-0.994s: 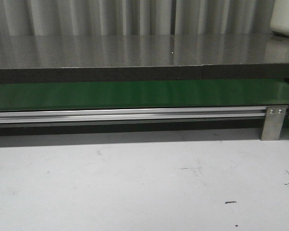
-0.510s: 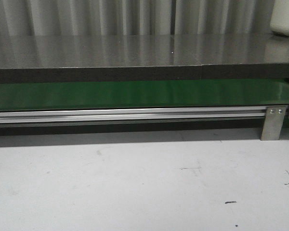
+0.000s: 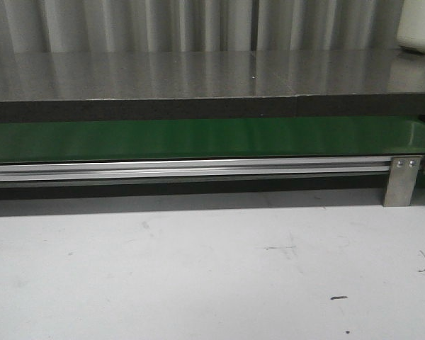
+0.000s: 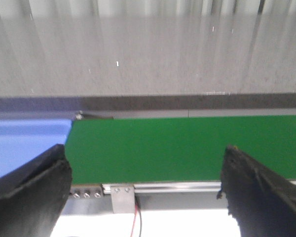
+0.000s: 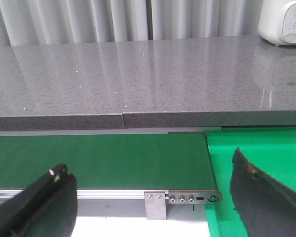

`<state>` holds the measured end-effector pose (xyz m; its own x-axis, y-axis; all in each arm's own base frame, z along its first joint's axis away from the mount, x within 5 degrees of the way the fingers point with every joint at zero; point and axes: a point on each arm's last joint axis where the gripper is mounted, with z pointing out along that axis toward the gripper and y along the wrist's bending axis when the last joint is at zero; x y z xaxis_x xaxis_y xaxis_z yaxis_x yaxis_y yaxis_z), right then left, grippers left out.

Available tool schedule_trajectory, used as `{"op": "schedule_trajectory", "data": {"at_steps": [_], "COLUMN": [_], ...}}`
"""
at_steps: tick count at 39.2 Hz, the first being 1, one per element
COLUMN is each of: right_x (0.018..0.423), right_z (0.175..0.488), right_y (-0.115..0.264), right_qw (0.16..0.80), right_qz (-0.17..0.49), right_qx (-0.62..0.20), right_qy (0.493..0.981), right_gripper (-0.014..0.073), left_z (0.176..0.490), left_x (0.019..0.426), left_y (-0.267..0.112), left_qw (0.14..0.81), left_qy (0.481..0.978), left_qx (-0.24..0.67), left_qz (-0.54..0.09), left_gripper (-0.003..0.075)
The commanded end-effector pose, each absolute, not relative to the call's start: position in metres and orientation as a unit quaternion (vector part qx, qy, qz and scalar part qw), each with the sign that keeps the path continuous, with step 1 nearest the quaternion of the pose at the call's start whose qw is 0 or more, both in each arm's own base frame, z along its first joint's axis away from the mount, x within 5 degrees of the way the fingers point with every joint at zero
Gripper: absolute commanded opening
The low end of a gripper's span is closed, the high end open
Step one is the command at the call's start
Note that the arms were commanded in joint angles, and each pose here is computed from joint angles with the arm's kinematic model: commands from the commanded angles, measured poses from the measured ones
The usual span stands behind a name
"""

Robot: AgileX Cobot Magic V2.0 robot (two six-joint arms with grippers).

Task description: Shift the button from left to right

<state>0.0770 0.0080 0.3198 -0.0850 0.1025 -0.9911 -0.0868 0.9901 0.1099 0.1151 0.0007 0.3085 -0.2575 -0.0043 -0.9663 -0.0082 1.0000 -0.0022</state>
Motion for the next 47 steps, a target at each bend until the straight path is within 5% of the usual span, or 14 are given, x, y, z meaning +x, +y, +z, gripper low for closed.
{"op": "schedule_trajectory", "data": {"at_steps": [1, 16, 31, 47], "right_x": [0.078, 0.078, 0.078, 0.078], "right_z": [0.338, 0.337, 0.337, 0.337], "right_y": [0.007, 0.007, 0.007, 0.007], "right_qw": [0.712, 0.71, 0.71, 0.71], "right_qz": [0.067, 0.067, 0.067, 0.067], "right_qx": [0.009, 0.009, 0.009, 0.009], "right_qy": [0.699, 0.701, 0.701, 0.701], "right_gripper": [0.0645, 0.0645, 0.0645, 0.0645], "left_z": [0.331, 0.349, 0.354, 0.303], "left_x": [0.144, 0.262, 0.315, 0.337], "left_y": [-0.002, 0.006, 0.103, 0.191], "left_qw": [0.615, 0.496, 0.421, 0.281], "left_qy": [0.787, 0.867, 0.896, 0.948], "left_qx": [-0.028, -0.041, -0.129, -0.135], "left_qz": [-0.032, -0.019, 0.061, 0.072], "left_gripper": [0.0582, 0.053, 0.0524, 0.0524]}}
